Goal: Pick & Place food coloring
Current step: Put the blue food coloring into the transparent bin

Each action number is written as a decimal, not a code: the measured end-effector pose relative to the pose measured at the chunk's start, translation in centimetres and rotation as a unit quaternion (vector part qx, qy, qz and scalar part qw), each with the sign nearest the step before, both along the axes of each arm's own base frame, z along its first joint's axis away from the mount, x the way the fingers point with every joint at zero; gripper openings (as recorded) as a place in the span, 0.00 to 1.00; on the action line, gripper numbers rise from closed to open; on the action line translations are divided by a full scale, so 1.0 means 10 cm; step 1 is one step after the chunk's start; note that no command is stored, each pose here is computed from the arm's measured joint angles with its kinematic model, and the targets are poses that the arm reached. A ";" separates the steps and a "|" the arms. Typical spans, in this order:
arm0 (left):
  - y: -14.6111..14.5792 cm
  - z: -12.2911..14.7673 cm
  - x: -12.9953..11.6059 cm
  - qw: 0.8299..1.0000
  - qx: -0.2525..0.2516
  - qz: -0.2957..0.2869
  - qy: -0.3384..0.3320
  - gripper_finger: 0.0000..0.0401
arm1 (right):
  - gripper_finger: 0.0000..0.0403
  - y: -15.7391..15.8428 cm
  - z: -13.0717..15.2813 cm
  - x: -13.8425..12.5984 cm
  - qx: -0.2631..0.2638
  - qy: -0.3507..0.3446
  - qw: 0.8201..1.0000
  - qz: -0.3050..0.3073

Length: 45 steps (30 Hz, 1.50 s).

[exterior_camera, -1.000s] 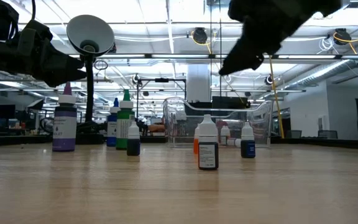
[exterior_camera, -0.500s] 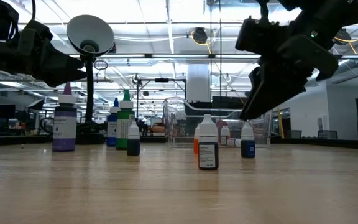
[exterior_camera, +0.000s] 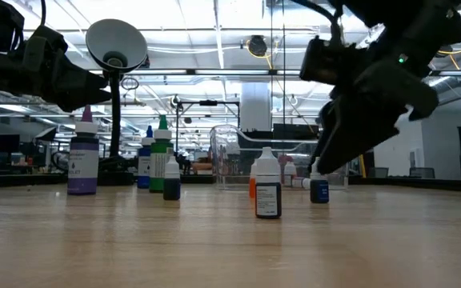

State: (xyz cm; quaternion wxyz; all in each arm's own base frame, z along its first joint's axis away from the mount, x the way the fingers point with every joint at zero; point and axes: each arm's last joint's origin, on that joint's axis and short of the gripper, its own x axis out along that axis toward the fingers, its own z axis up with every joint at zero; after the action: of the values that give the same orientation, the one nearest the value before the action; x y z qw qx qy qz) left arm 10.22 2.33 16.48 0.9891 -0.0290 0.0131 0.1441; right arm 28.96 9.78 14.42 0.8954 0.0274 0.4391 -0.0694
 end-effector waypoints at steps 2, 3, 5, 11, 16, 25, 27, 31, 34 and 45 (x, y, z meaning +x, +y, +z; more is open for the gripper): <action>0.00 0.00 0.00 1.000 0.000 0.000 0.000 0.74 | 0.51 0.01 -0.07 0.03 -0.002 0.000 1.000 0.003; 0.00 0.00 0.00 1.000 0.000 0.000 0.000 0.74 | 0.51 0.01 -0.10 0.04 -0.003 0.001 1.000 0.004; 0.00 0.00 0.00 1.000 0.000 0.000 -0.001 0.74 | 0.50 0.02 -0.12 0.06 -0.007 0.002 1.000 0.009; 0.00 0.00 0.00 1.000 0.000 0.000 0.000 0.74 | 0.46 0.02 -0.12 0.06 -0.007 -0.002 1.000 0.009; 0.00 0.00 0.00 1.000 0.000 0.000 0.000 0.74 | 0.42 0.02 -0.11 0.06 -0.007 -0.003 1.000 0.009; 0.00 0.00 0.00 1.000 0.000 0.000 0.000 0.74 | 0.21 0.00 -0.13 0.03 -0.014 0.019 1.000 0.009; 0.00 0.00 0.00 1.000 0.000 0.000 0.000 0.74 | 0.14 0.00 -0.13 0.03 -0.016 0.019 1.000 0.010; 0.00 0.00 0.00 1.000 0.000 0.000 0.000 0.74 | 0.13 -0.06 -0.06 0.06 -0.026 0.003 1.000 0.017; 0.00 0.00 0.00 1.000 0.000 0.000 0.000 0.74 | 0.13 -0.16 0.17 0.15 -0.038 -0.030 0.999 0.007; 0.00 0.00 0.00 1.000 0.000 -0.001 -0.001 0.74 | 0.13 -1.05 1.44 0.35 -0.093 -0.106 0.985 -0.099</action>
State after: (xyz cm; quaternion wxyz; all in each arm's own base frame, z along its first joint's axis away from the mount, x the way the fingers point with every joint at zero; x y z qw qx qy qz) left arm 10.22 2.33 16.49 0.9891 -0.0290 0.0126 0.1435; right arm 32.51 -0.74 28.79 0.9243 -0.0054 0.3285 -0.1944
